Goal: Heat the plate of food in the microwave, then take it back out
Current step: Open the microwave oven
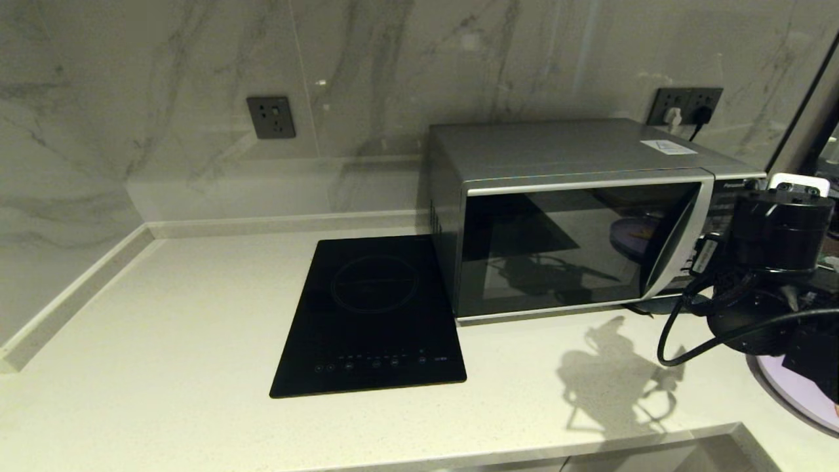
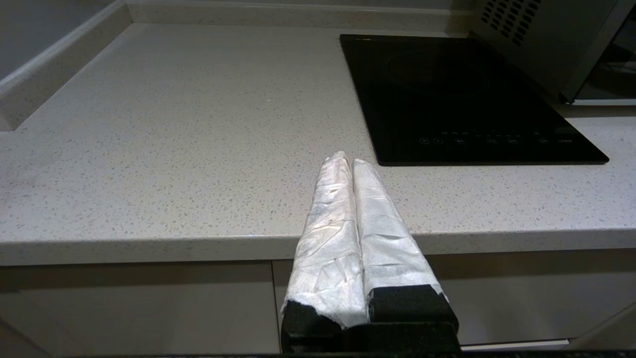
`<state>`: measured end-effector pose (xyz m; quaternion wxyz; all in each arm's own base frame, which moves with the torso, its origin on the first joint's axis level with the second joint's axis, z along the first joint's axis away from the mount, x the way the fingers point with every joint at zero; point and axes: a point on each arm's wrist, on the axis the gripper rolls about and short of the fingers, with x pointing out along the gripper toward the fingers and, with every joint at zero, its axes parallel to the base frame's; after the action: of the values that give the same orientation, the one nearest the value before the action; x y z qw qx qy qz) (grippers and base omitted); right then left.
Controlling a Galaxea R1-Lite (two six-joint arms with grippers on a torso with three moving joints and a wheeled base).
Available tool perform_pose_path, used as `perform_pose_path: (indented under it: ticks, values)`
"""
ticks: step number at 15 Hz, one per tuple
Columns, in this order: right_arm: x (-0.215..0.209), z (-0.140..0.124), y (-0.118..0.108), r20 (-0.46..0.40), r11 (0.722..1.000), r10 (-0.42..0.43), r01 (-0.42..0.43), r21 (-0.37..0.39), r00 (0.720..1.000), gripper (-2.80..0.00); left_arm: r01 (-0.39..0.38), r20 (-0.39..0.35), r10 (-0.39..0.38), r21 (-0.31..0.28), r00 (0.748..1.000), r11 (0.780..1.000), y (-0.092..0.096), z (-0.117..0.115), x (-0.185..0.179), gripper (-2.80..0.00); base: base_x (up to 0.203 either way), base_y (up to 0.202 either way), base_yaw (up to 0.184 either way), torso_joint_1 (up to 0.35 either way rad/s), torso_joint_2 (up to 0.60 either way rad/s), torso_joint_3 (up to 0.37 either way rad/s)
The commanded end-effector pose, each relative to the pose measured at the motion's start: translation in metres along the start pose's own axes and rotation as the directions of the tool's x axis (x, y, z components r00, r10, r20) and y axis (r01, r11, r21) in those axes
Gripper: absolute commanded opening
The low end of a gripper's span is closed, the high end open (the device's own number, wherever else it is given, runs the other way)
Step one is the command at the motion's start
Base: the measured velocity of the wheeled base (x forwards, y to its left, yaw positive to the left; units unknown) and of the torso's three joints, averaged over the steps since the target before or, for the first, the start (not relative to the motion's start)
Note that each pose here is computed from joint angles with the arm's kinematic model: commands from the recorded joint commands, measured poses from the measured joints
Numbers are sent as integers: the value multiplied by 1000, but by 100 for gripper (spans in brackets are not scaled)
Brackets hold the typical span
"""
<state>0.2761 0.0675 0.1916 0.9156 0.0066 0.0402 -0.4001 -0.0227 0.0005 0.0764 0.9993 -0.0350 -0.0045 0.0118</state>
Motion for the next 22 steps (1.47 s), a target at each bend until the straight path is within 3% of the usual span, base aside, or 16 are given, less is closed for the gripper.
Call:
perform_pose_path:
  ticks: [1,8,13,22]
  values:
    - [7,-7,14,-3,999,-29,29,-15,1000,0,-1,0,1,-1,1000,1000,0,0,0,-280,0,0,0,0,0,0]
    - [30,-46,56,-9,996,-47,46,-70,999,0,-1,0,1,-1,1000,1000,0,0,0,-280,0,0,0,0,0,0]
    - [41,-55,77,26,994,-44,46,-94,999,0,-1,0,1,-1,1000,1000,0,0,0,-280,0,0,0,0,0,0]
    - [80,-58,80,32,986,-126,129,-103,991,0,-1,0,1,-1,1000,1000,0,0,0,-280,0,0,0,0,0,0]
